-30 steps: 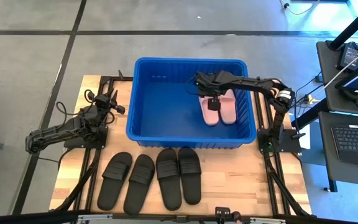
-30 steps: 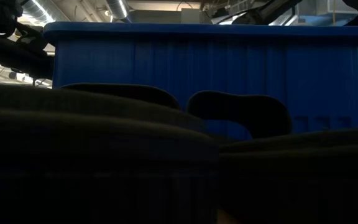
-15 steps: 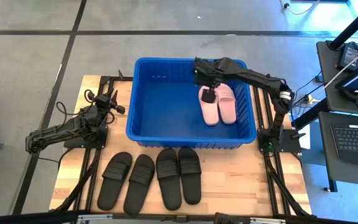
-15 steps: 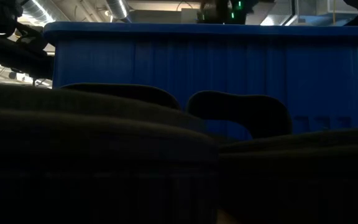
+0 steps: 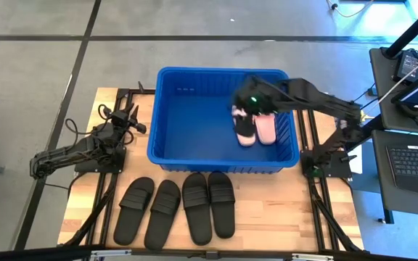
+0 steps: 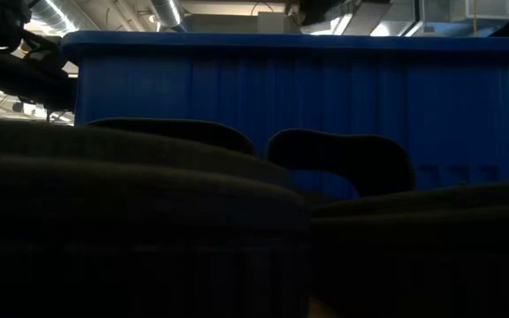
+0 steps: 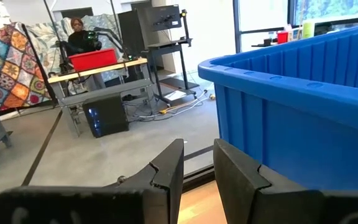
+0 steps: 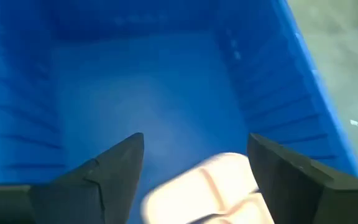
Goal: Pick and place slides into bin
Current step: Put the black slipper into the blue bin
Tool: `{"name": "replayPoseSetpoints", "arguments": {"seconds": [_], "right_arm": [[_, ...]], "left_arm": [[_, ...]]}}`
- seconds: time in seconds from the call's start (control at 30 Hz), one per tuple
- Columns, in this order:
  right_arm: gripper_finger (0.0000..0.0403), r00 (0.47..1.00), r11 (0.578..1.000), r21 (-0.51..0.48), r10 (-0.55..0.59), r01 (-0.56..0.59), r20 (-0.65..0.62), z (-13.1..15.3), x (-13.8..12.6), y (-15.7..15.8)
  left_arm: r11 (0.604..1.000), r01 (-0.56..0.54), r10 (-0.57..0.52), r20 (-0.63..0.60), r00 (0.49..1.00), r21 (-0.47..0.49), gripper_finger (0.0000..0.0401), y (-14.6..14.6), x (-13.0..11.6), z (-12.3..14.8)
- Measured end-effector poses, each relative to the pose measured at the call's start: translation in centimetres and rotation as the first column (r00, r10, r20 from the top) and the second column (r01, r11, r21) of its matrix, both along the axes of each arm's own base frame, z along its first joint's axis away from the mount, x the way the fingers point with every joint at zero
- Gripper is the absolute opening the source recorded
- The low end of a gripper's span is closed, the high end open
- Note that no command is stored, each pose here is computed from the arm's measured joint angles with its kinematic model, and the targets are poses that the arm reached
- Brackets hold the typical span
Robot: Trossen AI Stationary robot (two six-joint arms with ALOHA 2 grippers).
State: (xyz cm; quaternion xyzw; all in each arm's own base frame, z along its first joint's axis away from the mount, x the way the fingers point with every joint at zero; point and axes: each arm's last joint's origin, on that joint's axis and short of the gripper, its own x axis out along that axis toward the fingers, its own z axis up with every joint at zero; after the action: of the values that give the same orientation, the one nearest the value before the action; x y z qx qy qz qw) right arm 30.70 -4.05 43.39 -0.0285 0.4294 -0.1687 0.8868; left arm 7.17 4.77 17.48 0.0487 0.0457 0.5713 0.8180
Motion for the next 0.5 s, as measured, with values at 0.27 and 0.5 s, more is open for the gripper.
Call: {"name": "replayPoseSetpoints", "arguments": {"seconds": [0.27,0.5], "right_arm": [[0.0284,0.981,0.985,0.114,0.111,-0.13,0.162,1.6,-2.1,7.7],[0.0284,0.937,0.948,0.121,0.261,-0.294,0.232,1.3,-1.2,13.1]], "left_arm": [[1.0,0.0,0.0,-0.001,1.0,0.002,0.0082,0.0,0.0,0.0],[1.0,0.0,0.0,-0.003,1.0,0.003,0.0082,0.0,0.0,0.0]]}}
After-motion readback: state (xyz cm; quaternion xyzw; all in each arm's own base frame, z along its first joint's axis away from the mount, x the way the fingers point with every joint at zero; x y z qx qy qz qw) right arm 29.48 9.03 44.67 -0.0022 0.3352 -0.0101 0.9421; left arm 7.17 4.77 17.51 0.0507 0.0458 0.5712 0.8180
